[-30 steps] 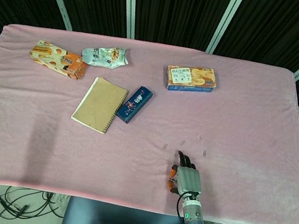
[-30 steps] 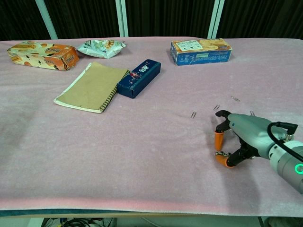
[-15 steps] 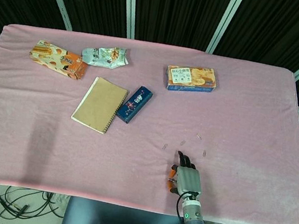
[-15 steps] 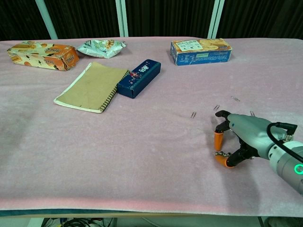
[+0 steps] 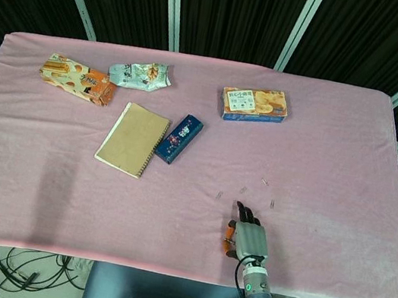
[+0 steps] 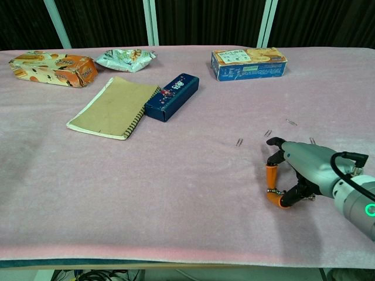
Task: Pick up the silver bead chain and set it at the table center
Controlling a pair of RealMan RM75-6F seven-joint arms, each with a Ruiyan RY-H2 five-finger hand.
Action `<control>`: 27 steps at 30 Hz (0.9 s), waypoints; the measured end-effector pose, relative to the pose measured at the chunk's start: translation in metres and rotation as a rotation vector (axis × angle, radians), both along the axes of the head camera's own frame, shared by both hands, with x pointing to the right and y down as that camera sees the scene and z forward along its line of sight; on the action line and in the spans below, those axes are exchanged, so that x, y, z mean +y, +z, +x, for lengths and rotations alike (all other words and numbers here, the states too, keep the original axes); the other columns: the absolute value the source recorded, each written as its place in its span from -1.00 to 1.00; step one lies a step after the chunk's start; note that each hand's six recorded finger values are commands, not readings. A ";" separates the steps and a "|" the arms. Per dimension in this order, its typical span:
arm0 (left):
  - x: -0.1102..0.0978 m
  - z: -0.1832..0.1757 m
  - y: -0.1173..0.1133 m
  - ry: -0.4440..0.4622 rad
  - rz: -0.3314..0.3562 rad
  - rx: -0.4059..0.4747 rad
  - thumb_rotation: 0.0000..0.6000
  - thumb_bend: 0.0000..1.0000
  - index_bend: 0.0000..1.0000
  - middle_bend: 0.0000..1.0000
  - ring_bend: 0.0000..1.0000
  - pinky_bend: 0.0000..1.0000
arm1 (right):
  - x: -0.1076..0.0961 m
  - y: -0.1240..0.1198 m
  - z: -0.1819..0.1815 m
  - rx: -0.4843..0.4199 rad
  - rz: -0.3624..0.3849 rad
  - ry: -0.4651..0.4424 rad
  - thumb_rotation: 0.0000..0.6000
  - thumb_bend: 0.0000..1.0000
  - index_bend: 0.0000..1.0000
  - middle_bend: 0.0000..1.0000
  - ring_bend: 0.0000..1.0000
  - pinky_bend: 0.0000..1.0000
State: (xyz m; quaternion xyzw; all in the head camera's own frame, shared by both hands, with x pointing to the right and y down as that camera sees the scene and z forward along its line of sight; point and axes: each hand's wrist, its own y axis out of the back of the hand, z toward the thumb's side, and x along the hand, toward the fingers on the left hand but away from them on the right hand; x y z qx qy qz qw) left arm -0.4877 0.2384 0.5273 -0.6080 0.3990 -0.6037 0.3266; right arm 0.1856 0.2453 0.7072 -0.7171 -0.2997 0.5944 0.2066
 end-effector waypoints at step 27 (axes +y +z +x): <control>0.000 -0.001 -0.002 -0.003 0.006 0.006 1.00 -0.56 -0.76 -1.00 -1.00 -1.00 | -0.024 -0.039 -0.012 -0.133 -0.025 0.037 0.96 -0.31 0.21 -0.99 -0.88 -0.59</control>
